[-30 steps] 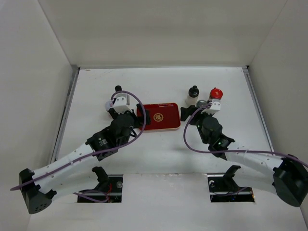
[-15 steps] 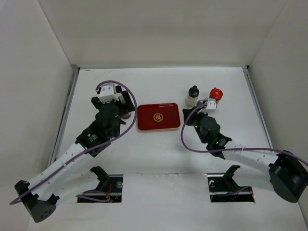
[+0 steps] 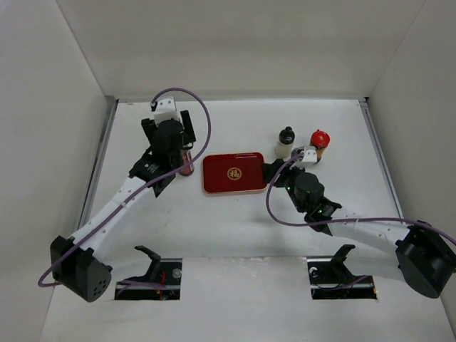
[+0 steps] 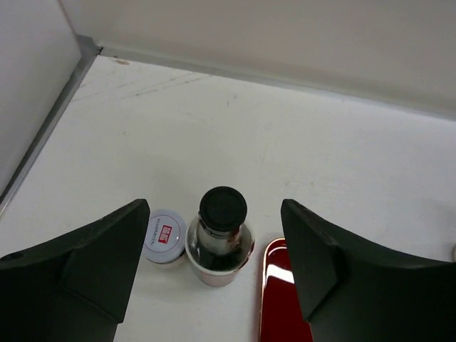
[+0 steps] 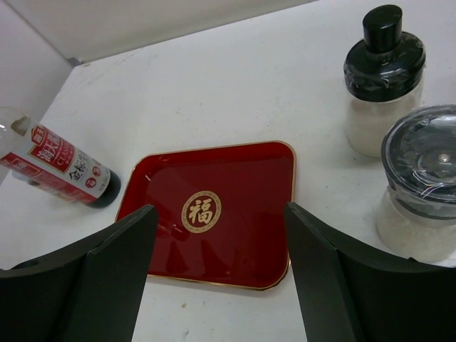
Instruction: Organize the condiment bottles
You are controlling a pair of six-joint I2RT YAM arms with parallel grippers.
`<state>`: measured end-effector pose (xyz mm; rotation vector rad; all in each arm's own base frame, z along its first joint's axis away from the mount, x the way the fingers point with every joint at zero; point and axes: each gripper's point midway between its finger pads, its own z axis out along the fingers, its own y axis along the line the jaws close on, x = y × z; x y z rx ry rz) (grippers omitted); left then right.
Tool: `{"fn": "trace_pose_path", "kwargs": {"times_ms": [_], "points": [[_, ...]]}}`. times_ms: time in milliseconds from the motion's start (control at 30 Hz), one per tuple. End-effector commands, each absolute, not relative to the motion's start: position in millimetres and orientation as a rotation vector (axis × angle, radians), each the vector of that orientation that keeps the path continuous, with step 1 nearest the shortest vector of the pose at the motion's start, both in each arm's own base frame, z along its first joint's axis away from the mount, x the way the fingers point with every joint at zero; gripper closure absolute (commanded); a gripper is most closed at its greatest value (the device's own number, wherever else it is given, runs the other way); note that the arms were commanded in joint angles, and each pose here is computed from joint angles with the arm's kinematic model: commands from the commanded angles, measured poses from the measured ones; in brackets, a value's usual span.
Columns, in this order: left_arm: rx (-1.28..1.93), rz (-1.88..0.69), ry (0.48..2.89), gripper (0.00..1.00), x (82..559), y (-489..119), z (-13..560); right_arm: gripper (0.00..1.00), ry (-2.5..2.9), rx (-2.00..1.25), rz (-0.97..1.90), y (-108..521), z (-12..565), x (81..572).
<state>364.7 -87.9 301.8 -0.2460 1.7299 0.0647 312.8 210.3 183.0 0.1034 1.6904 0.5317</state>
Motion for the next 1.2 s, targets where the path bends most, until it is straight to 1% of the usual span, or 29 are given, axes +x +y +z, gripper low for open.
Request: {"fn": "trace_pose_path", "kwargs": {"times_ms": [0,200,467,600,667,700,767,800,867,967,1167], "points": [[-0.231,0.005,1.722,0.27,377.3,-98.3,312.0,0.22,1.624,0.09,0.605,225.0,208.4,311.8],[-0.261,0.044,1.745,0.33,388.6,-90.4,294.6,0.22,1.62,0.087,0.599,224.5,208.8,312.3],[-0.306,0.048,1.763,0.54,400.4,-85.9,270.9,0.21,1.618,0.088,0.6,223.2,209.3,311.1],[-0.308,0.037,1.766,0.56,405.1,-90.1,267.5,0.22,1.623,0.084,0.599,224.1,207.0,311.3],[-0.312,0.037,1.763,0.67,406.4,-89.3,268.0,0.22,1.625,0.084,0.597,224.0,206.5,311.5],[-0.314,0.036,1.762,0.7,406.2,-89.3,268.2,0.22,1.627,0.083,0.596,224.2,205.4,311.7],[-0.315,0.032,1.76,0.72,404.7,-89.8,268.2,0.22,1.63,0.083,0.594,224.4,204.3,311.9],[-0.316,0.035,1.76,0.74,403.9,-89.4,267.1,0.22,1.627,0.083,0.596,224.2,205.4,311.7],[-0.319,0.03,1.752,0.83,403.2,-88.6,267.9,0.22,1.625,0.084,0.597,223.7,206.3,311.2],[-0.336,0.012,1.71,0.88,397.1,-87.3,283.6,0.22,1.624,0.089,0.595,221.6,205.8,311.4],[-0.349,-0.05,1.59,0.91,387.6,-90.7,338.5,0.22,1.612,0.093,0.605,221.1,209.9,310.1]]}}
